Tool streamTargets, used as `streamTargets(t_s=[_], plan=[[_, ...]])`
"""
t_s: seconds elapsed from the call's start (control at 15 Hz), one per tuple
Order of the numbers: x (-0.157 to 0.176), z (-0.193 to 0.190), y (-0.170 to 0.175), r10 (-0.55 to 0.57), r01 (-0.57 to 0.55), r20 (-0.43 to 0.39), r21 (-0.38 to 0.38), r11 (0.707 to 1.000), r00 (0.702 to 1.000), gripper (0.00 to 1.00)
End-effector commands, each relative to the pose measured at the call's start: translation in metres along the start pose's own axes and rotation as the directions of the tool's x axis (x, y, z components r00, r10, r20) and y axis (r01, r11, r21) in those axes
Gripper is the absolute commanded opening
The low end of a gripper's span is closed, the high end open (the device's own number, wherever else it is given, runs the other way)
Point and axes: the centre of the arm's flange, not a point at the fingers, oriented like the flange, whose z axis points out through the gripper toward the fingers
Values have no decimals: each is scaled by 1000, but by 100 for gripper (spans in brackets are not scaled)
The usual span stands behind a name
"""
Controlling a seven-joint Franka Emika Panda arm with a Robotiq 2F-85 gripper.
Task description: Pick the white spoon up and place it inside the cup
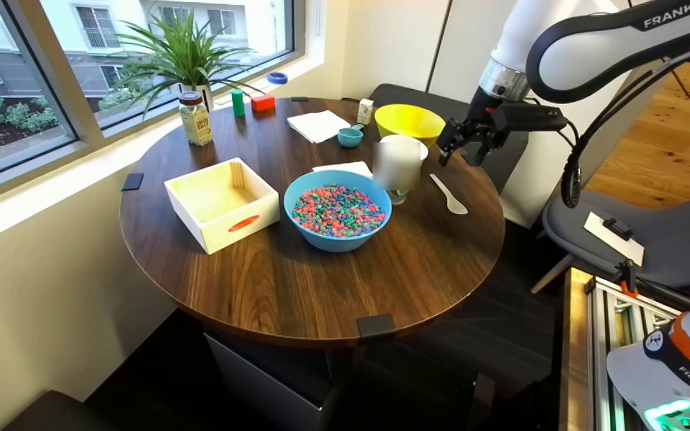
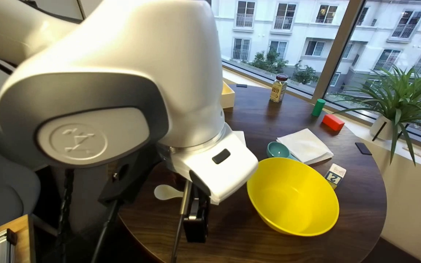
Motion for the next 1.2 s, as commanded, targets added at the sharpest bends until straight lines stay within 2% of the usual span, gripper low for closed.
streamTargets(t_s=[0.0,0.53,0.67,1.13], plan=[[12,14,-16,17,-17,38,-1,1000,999,100],[16,29,-35,10,-12,101,23,1000,995,100],[18,30,-37,12,-15,106,27,1000,994,74],[24,35,-38,23,-29,130,42,999,991,19]])
